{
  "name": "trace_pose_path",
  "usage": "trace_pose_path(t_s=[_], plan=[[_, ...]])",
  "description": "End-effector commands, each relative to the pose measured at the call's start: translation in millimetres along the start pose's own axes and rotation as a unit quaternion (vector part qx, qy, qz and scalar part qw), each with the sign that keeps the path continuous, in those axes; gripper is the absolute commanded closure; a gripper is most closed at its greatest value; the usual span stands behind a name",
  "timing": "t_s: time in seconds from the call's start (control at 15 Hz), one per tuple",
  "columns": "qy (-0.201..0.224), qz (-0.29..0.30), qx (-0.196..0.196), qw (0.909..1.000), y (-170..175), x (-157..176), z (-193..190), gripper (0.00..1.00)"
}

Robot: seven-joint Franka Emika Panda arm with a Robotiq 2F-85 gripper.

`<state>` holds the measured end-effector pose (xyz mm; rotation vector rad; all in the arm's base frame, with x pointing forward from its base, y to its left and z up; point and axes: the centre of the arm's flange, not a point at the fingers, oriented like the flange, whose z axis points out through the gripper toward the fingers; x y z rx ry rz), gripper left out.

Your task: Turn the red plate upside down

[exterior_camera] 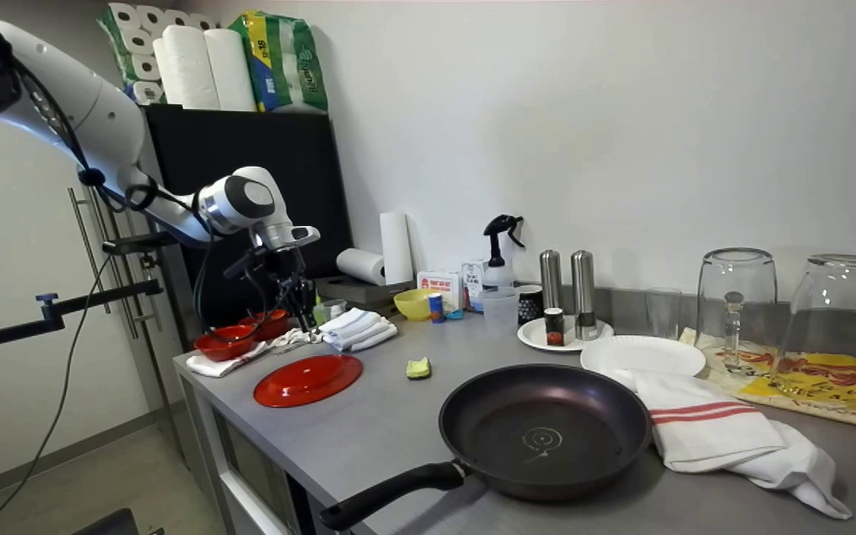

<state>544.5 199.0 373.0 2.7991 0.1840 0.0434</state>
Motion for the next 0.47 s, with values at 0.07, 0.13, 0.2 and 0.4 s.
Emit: trace_pose_path(t_s=[0.07, 0.13, 0.2, 0.4], plan=[[0.000, -0.003, -0.003, 1.0000, -0.5, -0.8, 1.2, 0.69], [0.000, -0.004, -0.003, 1.0000, -0.4, -0.8, 1.3, 0.69], [0.000, -0.004, -0.003, 1.0000, -0.3, -0.8, 1.3, 0.69], [0.000, -0.005, -0.003, 1.0000, -0.3, -0.8, 1.3, 0.69]])
